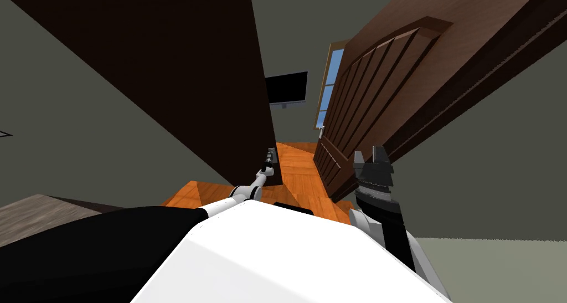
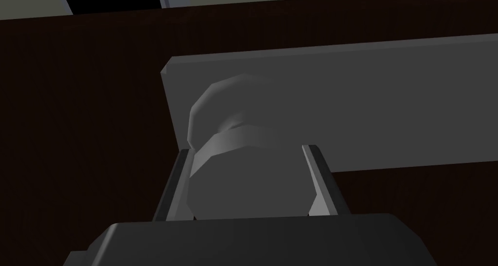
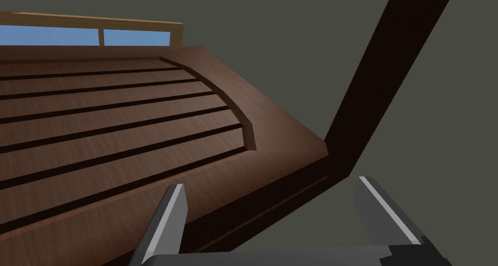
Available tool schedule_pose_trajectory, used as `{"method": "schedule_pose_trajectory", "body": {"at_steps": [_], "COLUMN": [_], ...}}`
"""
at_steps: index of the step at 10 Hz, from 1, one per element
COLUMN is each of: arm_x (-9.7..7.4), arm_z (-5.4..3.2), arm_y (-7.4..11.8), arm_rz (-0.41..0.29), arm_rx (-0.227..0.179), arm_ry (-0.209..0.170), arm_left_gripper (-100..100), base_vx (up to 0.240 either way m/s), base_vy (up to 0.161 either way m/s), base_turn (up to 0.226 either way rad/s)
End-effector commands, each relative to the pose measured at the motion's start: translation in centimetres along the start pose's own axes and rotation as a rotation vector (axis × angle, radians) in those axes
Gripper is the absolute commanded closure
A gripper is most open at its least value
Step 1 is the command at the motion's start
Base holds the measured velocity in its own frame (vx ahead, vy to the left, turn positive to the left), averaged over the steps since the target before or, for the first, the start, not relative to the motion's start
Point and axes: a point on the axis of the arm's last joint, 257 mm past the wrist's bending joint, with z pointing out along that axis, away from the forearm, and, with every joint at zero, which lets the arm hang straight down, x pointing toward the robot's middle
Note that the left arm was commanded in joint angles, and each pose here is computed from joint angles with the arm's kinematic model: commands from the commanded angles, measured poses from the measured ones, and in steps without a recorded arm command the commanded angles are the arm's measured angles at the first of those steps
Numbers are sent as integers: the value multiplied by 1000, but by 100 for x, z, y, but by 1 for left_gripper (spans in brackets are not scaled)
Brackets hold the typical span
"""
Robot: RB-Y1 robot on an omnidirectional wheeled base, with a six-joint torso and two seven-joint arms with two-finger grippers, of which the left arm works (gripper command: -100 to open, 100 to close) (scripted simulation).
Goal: Push the door open
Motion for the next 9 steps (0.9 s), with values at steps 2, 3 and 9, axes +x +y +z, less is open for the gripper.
{"method": "schedule_pose_trajectory", "body": {"at_steps": [2,3,9], "arm_x": [-167,-167,-604], "arm_z": [38,38,28], "arm_y": [-98,-98,-73], "arm_rz": [3,3,-4], "arm_rx": [19,19,15], "arm_ry": [-27,-27,-110], "arm_left_gripper": [100,100,100], "base_vx": [102,23,145], "base_vy": [-48,14,-59], "base_turn": [40,-12,55]}}
